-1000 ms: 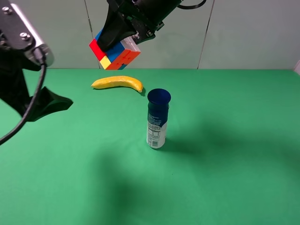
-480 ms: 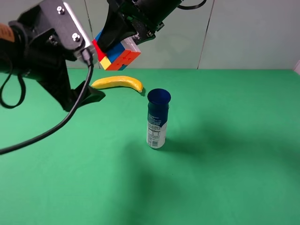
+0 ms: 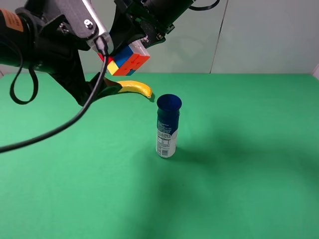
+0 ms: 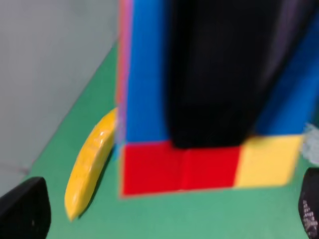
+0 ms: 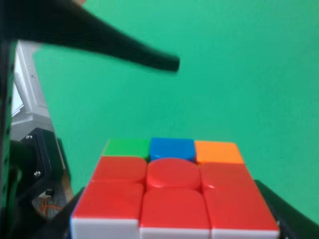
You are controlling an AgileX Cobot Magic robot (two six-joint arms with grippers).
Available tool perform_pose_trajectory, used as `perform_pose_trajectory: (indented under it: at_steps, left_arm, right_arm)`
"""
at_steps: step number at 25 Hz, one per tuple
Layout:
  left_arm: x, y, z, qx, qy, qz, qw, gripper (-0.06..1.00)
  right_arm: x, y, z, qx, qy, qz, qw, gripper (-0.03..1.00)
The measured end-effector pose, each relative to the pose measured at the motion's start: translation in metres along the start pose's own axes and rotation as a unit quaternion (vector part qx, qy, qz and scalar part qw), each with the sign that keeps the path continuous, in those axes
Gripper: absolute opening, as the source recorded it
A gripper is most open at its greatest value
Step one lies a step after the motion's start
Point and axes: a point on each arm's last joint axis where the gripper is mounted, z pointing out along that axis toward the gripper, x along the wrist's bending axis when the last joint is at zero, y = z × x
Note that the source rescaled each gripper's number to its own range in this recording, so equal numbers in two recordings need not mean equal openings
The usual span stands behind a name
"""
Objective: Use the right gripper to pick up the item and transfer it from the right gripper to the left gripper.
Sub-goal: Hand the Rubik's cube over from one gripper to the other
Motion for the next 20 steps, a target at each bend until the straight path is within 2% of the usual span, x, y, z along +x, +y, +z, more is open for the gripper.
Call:
perform_pose_trajectory:
  at_steps: [6, 13, 17, 20]
  left_arm:
    - [-0.008, 0.004, 0.016, -0.013, -0.007, 0.018, 1.0, 0.99]
    - [-0.007, 0.005, 0.031, -0.03, 0.007, 0.017, 0.999, 0.97]
    - [-0.006, 0.007, 0.034, -0.043, 0.016, 0.018, 0.999, 0.9]
    - [-0.005, 0.009, 0.034, -0.05, 0.021, 0.017, 0.998, 0.78]
  right_arm:
    - [0.001, 0.001, 0.002, -0.004, 0.014, 0.008, 1.0, 0.06]
    - [0.002, -0.001, 0.002, 0.005, 0.022, 0.008, 1.0, 0.06]
    - [0.002, -0.001, 0.002, 0.005, 0.022, 0.008, 1.0, 0.06]
    - [0.002, -0.001, 0.002, 0.005, 0.024, 0.009, 1.0, 0.06]
